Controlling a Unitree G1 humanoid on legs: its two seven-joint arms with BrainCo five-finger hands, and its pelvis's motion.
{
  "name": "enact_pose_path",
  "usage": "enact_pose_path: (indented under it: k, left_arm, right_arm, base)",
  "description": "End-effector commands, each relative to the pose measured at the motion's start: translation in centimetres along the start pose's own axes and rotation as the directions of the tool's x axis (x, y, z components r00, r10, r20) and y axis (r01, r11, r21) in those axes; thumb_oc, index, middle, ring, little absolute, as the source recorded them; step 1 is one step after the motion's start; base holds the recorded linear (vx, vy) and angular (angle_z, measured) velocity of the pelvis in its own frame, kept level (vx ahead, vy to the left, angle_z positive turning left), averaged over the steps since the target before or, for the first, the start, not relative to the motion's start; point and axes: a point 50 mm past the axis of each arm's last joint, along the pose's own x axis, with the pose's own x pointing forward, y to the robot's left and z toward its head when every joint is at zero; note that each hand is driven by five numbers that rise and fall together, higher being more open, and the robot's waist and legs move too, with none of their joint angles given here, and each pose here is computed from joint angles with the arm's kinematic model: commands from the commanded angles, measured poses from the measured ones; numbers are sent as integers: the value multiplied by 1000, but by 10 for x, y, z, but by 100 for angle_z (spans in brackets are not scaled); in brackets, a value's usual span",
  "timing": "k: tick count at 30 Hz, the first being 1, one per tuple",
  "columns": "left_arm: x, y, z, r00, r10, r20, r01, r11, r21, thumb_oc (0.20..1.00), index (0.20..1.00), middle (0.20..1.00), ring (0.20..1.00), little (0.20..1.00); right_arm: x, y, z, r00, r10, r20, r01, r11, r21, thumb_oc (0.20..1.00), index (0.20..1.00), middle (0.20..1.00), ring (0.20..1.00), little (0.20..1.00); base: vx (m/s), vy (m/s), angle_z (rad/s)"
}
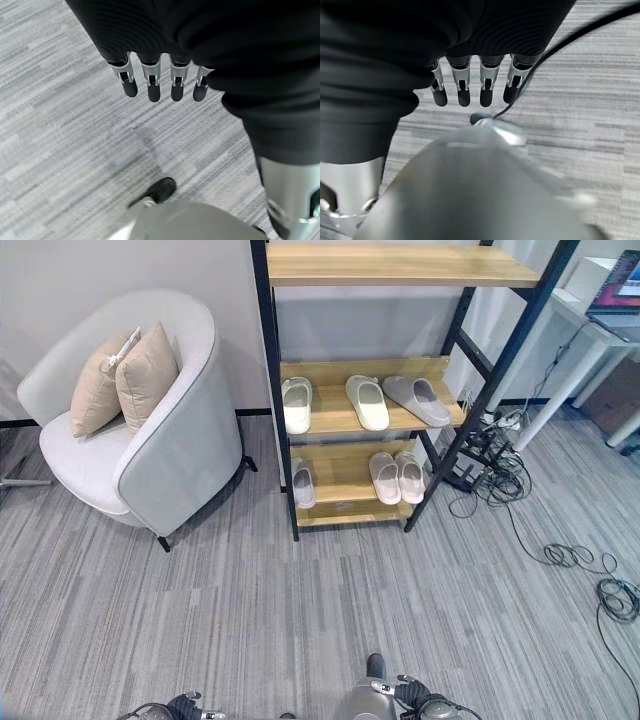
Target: Arrange the slippers neatly on the shoe rack.
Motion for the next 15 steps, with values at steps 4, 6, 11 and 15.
enact_pose_path:
  k: [4,6,11,15]
  left_arm:
    - [2,7,13,999,22,33,-22,1000,-6,1000,1000,1000,1000,1000]
    - [2,9,21,998,31,59,-30,999,-10,1000,1000,1000,1000,1000]
    - [1,14,55,981,69,181,-64,997,-35,1000,1000,1000,1000,1000]
    - [2,13,47,985,85,151,-79,996,-48,1000,1000,1000,1000,1000]
  right_arm:
    - [-12,-25,-50,982,-42,-185,28,997,-77,1000,1000,1000,1000,1000]
    - [-12,-32,-47,983,-59,-176,47,996,-73,1000,1000,1000,1000,1000]
    - [-10,-55,-11,989,-135,-54,128,985,-118,1000,1000,1000,1000,1000]
    - [-8,-54,0,988,-154,-8,152,983,-102,1000,1000,1000,1000,1000]
  base:
    - [189,-493,43]
    - [48,-377,22]
    - [40,-376,43]
    - [107,-47,10]
